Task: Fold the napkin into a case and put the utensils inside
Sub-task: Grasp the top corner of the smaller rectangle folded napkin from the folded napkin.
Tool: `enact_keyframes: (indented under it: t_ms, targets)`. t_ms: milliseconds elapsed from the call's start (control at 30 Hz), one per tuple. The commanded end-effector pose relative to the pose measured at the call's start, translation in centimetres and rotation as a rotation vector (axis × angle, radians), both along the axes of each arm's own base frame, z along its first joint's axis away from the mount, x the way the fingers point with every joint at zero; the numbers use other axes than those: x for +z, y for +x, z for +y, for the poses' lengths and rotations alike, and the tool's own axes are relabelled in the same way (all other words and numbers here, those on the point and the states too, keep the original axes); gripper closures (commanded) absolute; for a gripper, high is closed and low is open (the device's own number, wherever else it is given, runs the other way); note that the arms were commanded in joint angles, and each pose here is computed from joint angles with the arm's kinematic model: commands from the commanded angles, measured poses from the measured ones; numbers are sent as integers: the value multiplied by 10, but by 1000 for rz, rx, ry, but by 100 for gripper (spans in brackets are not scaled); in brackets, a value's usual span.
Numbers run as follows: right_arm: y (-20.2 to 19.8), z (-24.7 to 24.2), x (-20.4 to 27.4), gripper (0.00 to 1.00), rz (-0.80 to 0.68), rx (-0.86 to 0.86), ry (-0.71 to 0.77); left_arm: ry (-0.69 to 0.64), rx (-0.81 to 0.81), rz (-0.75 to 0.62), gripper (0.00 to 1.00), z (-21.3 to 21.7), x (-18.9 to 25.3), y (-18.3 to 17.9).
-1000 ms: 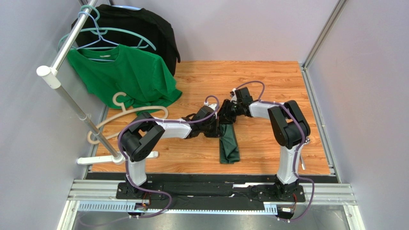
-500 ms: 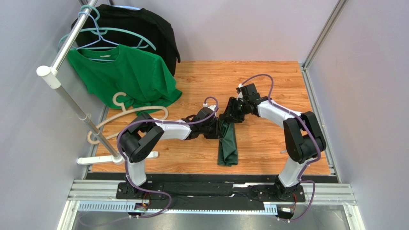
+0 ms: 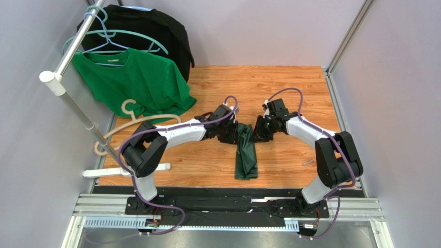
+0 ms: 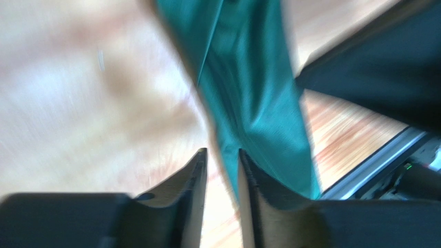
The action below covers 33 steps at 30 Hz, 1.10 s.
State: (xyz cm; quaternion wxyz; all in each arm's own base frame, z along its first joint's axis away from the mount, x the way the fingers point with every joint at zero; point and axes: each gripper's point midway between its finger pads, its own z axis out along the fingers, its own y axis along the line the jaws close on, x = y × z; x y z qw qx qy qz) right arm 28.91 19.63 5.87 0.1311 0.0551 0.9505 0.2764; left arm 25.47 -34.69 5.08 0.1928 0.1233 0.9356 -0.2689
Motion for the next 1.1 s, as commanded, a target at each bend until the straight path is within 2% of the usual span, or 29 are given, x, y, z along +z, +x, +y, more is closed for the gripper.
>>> enact_keyframes:
  t_ms: [0,133,267,467,700,933,1067]
  targets:
    - [-3,-3,6,81,-68,9,6,-4,-108,-144,73,-14,35,44]
    - [5,8,6,100,-97,-26,74,66,-132,-183,73,-19,31,64]
    - [25,17,8,100,-124,-90,131,88,-143,-207,67,-25,23,76]
    - [37,28,4,100,-99,-114,181,85,-151,-243,63,-32,17,83]
    - [43,35,-3,100,-79,-113,216,83,-154,-236,63,-41,8,86]
    - [47,38,-10,100,-67,-116,221,136,-127,-241,63,-37,-1,94]
    - [49,40,-12,100,-67,-116,232,160,-115,-235,67,-36,-6,97]
